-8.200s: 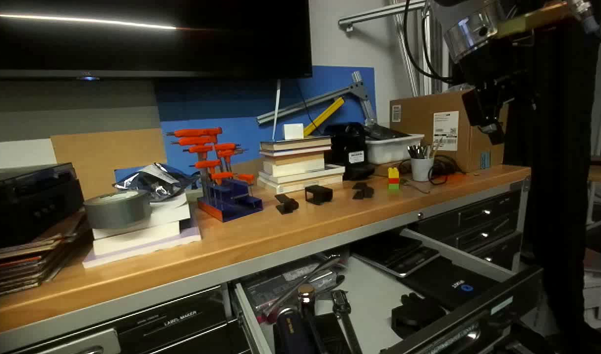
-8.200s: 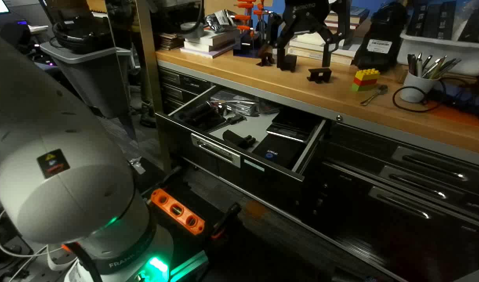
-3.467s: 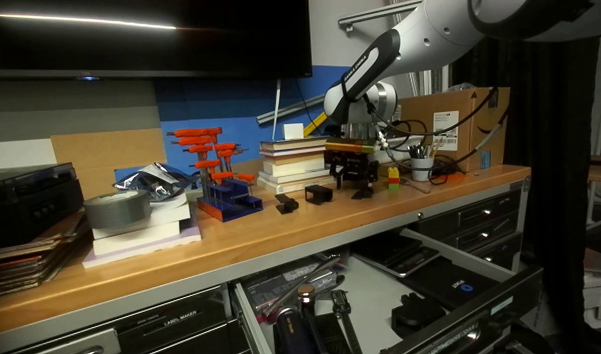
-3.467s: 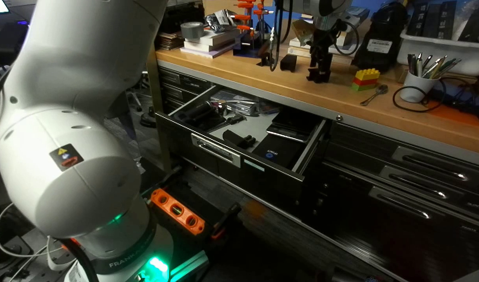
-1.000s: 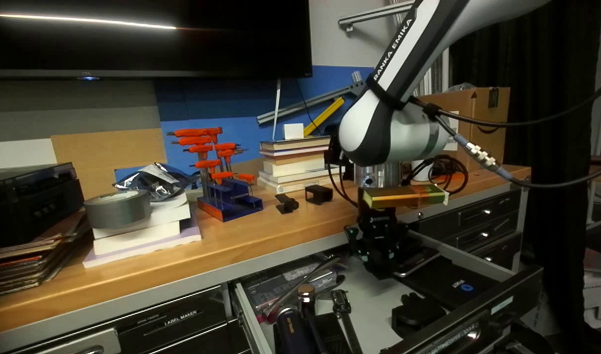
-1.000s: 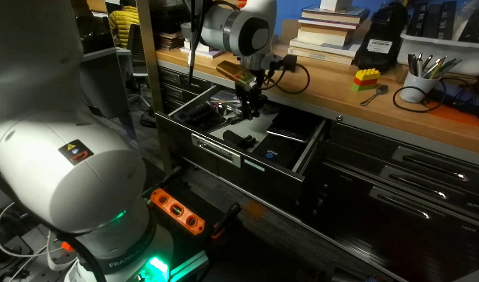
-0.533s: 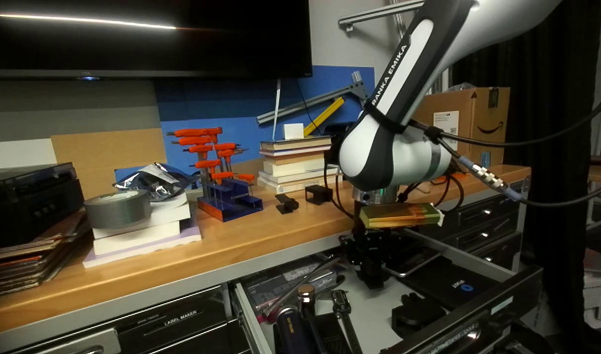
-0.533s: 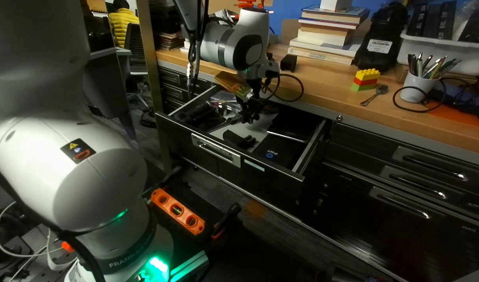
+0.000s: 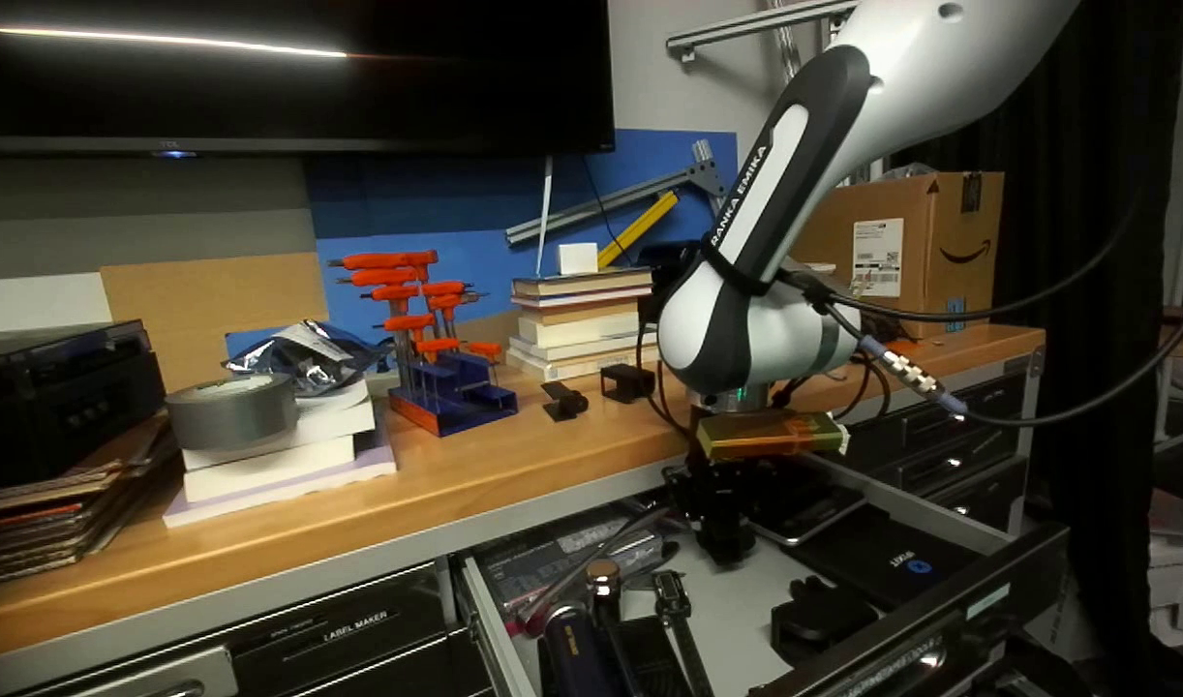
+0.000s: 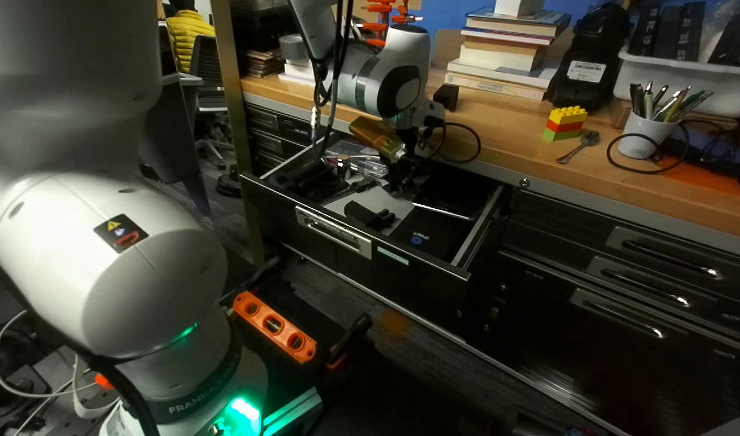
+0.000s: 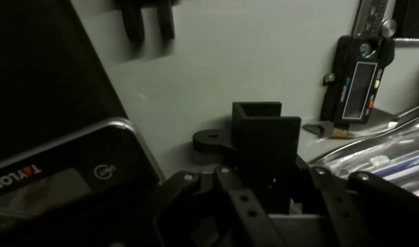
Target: Pick up all the black objects and put them in the open drawer and close it
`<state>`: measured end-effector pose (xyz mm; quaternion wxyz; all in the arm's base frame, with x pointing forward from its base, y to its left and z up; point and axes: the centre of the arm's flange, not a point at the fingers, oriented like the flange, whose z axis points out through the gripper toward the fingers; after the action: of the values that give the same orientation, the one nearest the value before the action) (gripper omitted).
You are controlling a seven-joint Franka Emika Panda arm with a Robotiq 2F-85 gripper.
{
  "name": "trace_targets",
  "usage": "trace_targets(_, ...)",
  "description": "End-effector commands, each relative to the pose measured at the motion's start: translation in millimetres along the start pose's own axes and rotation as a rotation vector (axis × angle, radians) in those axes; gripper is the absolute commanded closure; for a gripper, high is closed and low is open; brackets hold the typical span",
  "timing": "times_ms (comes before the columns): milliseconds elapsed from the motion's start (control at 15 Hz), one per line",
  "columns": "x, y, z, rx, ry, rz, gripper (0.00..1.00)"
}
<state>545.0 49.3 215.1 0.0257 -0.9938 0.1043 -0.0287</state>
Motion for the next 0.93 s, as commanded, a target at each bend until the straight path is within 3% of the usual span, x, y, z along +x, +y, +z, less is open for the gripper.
trace_targets(0, 29.4, -0.1, 0.5, -0.001, 0.024, 0.007, 0.87)
trace_targets(667, 35.2, 3.5, -2.9, 0.000, -0.047, 0.018, 0.87)
trace_targets(733, 35.2, 3.2, -3.3, -0.005, -0.059, 0.023, 0.81)
trace_targets(800, 35.0, 3.0, -4.7, -0.007, -0.065, 0.020, 0.39)
trace_targets(867, 34.9, 3.1, -5.8, -0.008, -0.071, 0.020, 0.38)
